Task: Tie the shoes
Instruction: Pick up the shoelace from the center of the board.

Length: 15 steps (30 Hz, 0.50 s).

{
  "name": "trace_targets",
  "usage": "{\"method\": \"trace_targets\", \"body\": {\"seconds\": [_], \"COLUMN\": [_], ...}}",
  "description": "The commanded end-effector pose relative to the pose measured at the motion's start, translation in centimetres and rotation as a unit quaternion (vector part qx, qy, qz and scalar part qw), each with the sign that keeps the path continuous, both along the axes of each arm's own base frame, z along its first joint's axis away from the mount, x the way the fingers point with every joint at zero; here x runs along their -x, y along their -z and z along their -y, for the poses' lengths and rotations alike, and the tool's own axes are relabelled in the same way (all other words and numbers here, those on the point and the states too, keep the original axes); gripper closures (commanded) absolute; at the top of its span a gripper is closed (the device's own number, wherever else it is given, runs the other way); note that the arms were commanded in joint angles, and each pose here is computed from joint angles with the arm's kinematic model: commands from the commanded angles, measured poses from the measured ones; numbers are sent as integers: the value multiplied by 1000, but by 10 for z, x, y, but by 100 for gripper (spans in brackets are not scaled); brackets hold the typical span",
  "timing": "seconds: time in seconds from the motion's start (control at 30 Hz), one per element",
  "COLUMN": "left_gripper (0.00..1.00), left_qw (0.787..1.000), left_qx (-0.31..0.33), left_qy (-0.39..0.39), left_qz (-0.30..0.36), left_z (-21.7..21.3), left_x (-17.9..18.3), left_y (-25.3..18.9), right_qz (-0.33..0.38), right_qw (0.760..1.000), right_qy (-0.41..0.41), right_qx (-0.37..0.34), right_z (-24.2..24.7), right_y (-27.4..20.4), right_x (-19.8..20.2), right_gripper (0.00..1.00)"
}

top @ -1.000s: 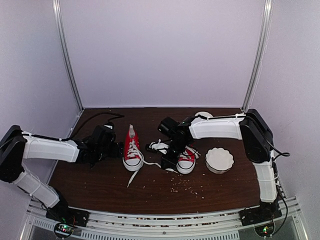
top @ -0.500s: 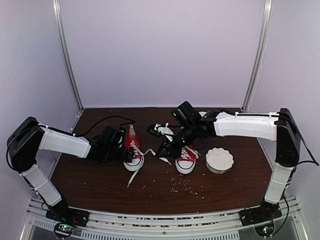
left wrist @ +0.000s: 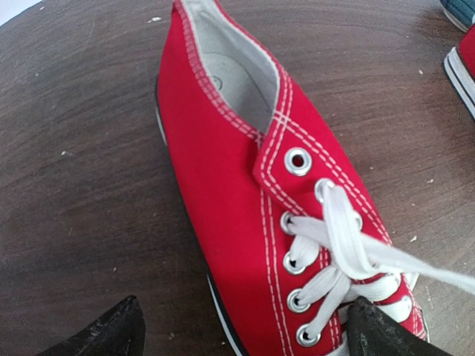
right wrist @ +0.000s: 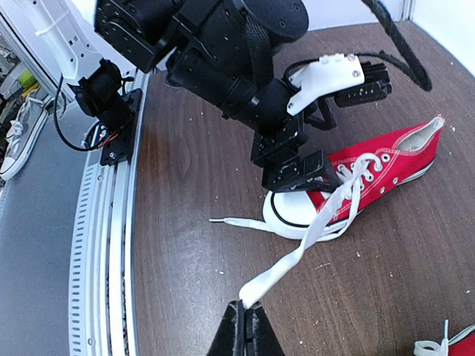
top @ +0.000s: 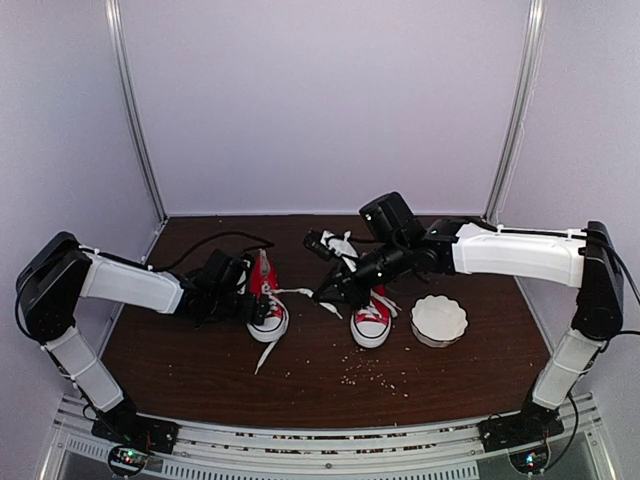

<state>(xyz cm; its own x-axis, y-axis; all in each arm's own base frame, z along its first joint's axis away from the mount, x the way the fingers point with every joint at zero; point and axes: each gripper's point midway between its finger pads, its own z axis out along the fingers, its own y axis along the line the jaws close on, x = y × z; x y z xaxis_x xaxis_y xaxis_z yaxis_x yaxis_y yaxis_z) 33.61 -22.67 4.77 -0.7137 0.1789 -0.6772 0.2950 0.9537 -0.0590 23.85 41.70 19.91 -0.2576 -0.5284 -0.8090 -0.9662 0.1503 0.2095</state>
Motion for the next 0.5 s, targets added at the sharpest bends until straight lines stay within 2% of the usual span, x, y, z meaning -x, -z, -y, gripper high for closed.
{"method": "trace_targets", "body": {"seconds": [0.0,0.13,0.33,0.47], "left_gripper": [2,2,12,16], "left_qw": [998,994,986,981], "left_qx": [39,87,114,133], "left_qy": [40,52,78,102], "left_qz": [15,-29,-95,-100], "left_z": [17,28,46,58], "left_x": [-13,-11,1,10], "left_y": [-7,11,43,43], "right_qz": [23,20,25,25], "right_qw": [999,999,998,997], "right_qy": [6,6,0,-5], "right_qx": [-45,-42,-63,-78], "right_z": [1,1,3,4], "right_y": [-25,-24,-34,-45], "right_x": [0,0,6,10], "right_gripper": [100,100,100,100]}}
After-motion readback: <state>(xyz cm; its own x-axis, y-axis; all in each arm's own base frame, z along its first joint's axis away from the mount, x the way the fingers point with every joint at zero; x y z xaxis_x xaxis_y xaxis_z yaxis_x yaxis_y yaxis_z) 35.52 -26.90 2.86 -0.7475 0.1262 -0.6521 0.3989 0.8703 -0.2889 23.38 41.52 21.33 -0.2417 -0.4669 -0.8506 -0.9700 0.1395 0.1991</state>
